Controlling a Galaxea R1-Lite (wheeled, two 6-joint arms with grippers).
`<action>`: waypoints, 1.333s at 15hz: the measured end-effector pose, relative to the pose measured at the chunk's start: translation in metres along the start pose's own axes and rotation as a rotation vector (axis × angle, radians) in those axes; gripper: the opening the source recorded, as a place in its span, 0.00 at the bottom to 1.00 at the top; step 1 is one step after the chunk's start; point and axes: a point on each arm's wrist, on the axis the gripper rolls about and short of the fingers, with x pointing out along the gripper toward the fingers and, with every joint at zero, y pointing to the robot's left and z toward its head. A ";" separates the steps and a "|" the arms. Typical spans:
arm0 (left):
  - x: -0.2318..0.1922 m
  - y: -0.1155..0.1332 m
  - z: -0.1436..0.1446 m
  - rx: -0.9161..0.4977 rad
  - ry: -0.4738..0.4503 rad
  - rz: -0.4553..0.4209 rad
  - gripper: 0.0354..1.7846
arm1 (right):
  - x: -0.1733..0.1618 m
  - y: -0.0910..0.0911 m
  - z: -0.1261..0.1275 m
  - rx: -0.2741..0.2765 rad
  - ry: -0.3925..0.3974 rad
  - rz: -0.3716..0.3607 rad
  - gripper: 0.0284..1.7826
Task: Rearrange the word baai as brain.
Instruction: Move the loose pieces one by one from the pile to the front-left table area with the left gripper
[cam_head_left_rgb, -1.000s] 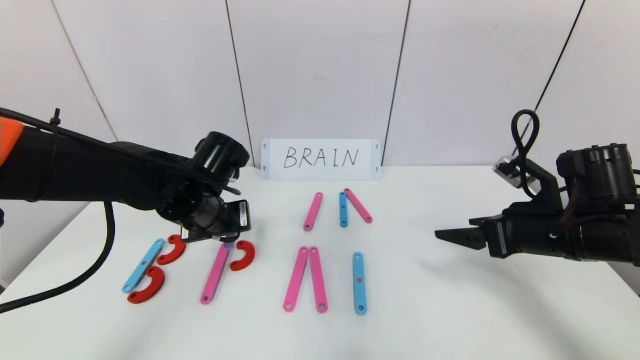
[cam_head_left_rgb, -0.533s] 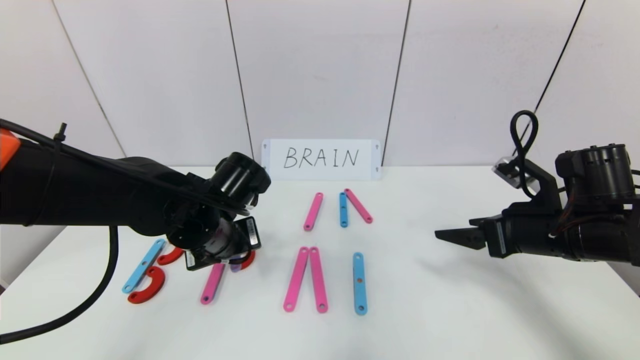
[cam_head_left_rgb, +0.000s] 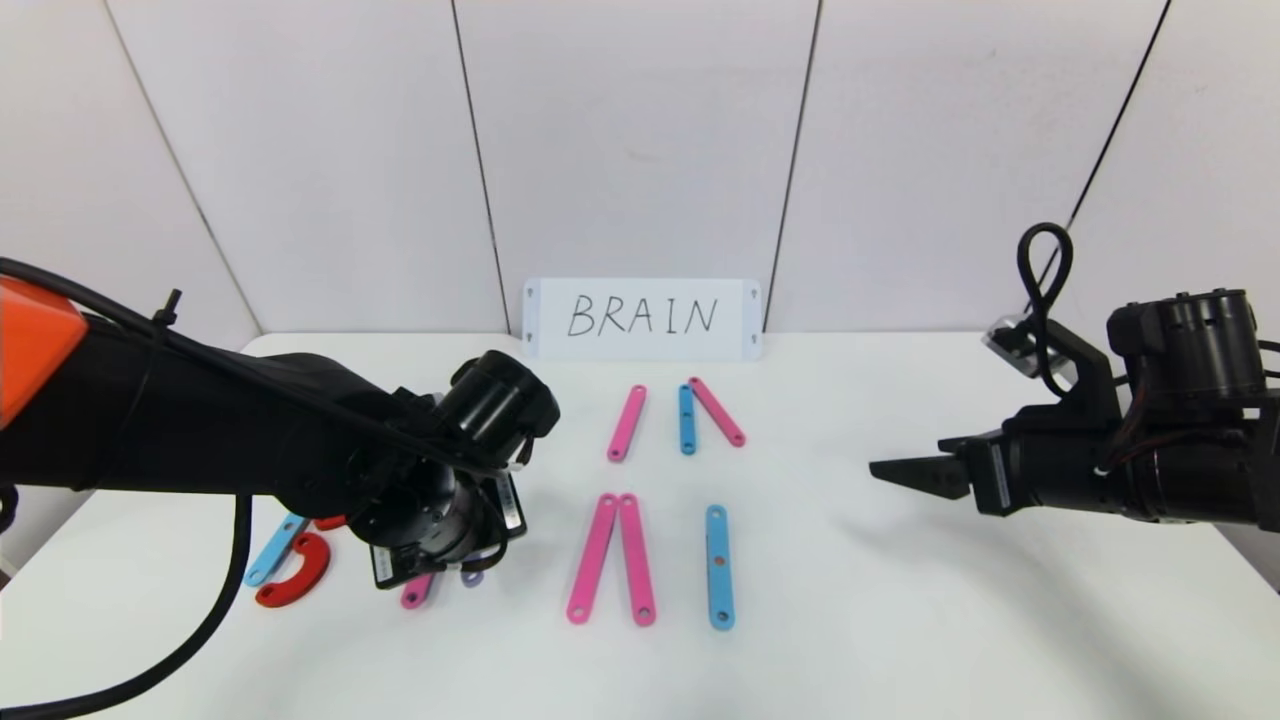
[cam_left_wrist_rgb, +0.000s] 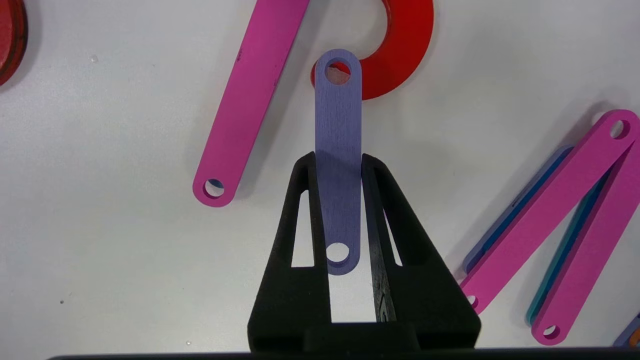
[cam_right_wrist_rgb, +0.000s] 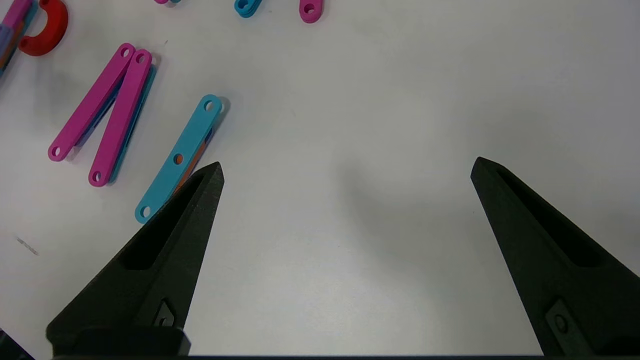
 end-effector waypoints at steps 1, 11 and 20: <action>0.000 0.000 -0.002 -0.005 0.003 0.004 0.13 | 0.000 0.000 0.000 0.000 0.000 0.000 0.97; 0.003 0.000 -0.019 0.004 0.006 0.038 0.13 | 0.001 0.000 -0.001 0.000 0.005 0.001 0.97; 0.010 0.000 -0.023 -0.005 0.006 0.065 0.13 | 0.001 0.000 -0.001 -0.001 0.005 0.001 0.97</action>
